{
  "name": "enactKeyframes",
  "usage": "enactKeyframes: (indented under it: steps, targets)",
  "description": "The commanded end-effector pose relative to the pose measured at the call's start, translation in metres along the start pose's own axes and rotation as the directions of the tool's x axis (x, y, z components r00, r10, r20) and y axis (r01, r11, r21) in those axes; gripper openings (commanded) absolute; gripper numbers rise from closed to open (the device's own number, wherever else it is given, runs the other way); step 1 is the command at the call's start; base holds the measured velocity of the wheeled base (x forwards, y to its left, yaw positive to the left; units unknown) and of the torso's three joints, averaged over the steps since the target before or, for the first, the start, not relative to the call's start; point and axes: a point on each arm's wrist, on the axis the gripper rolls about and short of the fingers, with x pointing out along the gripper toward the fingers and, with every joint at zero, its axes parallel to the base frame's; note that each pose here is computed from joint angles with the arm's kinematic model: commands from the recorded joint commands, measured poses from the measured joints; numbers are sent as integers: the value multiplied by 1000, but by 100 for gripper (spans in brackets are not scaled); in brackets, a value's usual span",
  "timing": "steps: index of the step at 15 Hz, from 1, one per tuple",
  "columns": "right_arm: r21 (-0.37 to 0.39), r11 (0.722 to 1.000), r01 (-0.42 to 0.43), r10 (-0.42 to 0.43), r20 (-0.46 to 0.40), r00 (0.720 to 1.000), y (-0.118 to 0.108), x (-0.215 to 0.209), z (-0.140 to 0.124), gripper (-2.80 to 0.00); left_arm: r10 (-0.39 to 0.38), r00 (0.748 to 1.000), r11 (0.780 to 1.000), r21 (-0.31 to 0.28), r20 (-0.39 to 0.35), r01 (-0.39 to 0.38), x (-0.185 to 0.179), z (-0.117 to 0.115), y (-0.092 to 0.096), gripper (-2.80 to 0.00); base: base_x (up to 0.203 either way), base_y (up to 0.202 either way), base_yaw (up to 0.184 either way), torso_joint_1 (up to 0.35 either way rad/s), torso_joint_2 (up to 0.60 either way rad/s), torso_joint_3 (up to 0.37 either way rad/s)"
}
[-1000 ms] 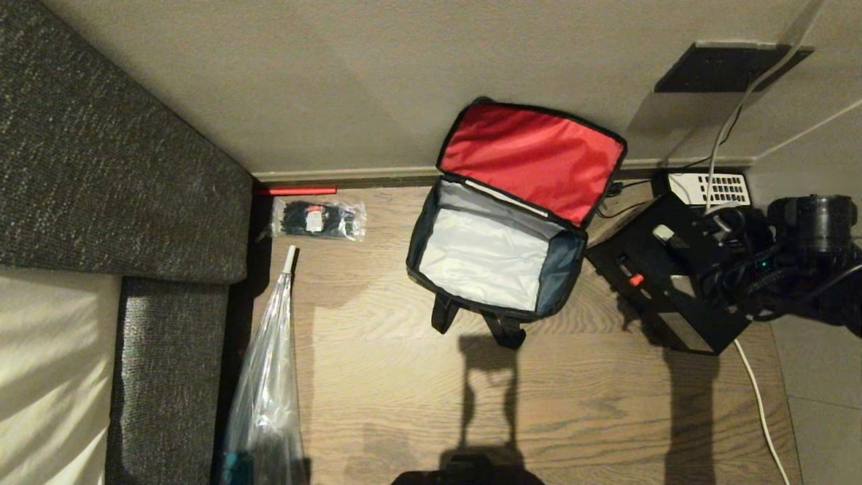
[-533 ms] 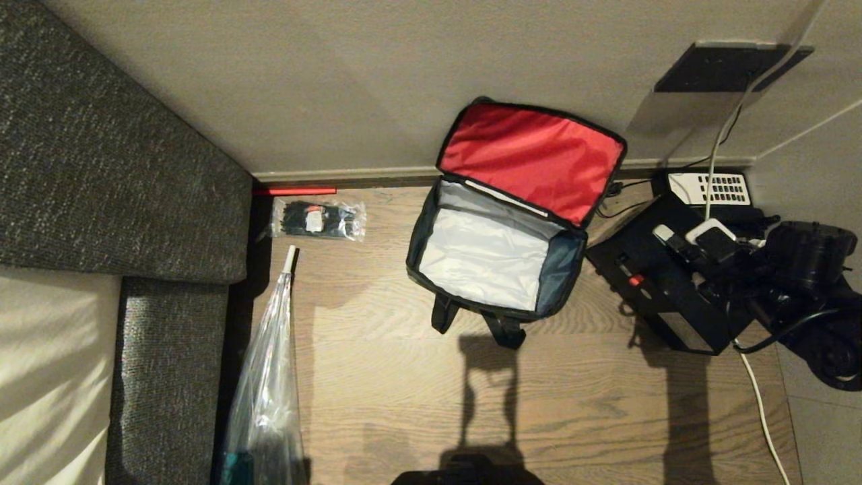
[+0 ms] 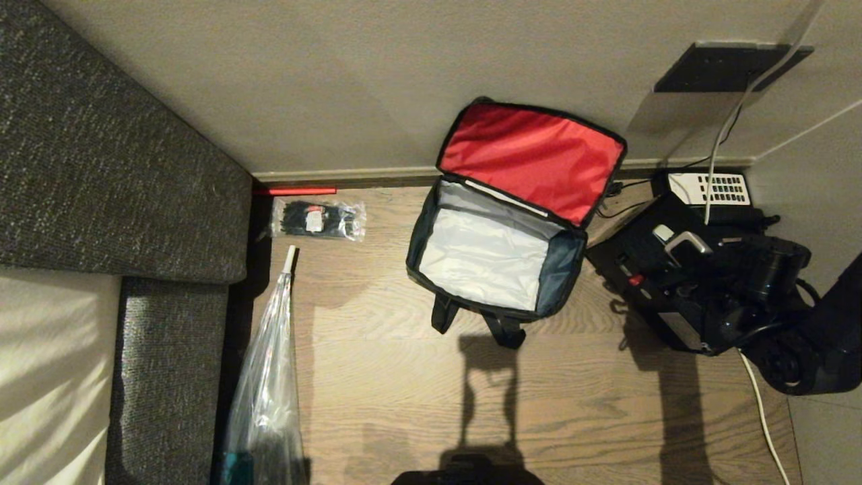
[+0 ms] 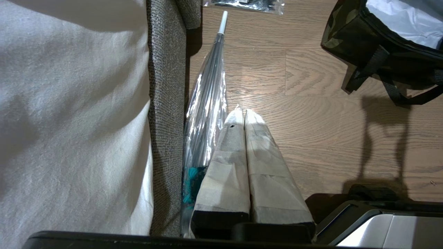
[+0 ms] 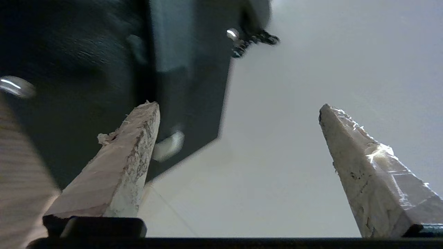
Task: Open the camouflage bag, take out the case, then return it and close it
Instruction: Grip the handle again
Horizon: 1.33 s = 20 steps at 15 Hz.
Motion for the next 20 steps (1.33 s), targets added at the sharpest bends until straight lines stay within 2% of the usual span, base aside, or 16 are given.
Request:
enactKeyframes:
  steps: [1,3,5,7,12,15,17,20]
  targets:
    - [53,999,14,-15,8,1000,13,1,16,0,1,1000,1000,0,1,-1,0,0,0,-280,0,0,0,0,0,0]
    - [55,998,19,-18,-16,1000,23,3,17,0,1,1000,1000,0,1,-1,0,0,0,-280,0,0,0,0,0,0]
    - [87,995,54,-54,6,999,27,9,21,0,1,1000,1000,0,1,-1,0,0,0,-280,0,0,0,0,0,0]
    - [55,995,86,-86,-7,996,33,14,20,0,1,1000,1000,0,1,-1,0,0,0,-280,0,0,0,0,0,0]
    - [64,987,149,-146,-57,988,41,31,27,0,1,1000,1000,0,1,-1,0,0,0,-280,0,0,0,0,0,0]
    - [68,973,223,-215,-99,971,41,59,29,0,1,1000,1000,0,1,-1,0,0,0,-280,0,0,0,0,0,0]
    - [81,955,284,-275,-112,955,30,79,31,0,1,1000,1000,0,3,-1,0,0,0,-280,0,0,0,0,0,0]
    - [48,941,334,-324,-147,935,23,102,22,0,1,1000,1000,0,3,-1,0,0,0,-280,0,0,0,0,0,0]
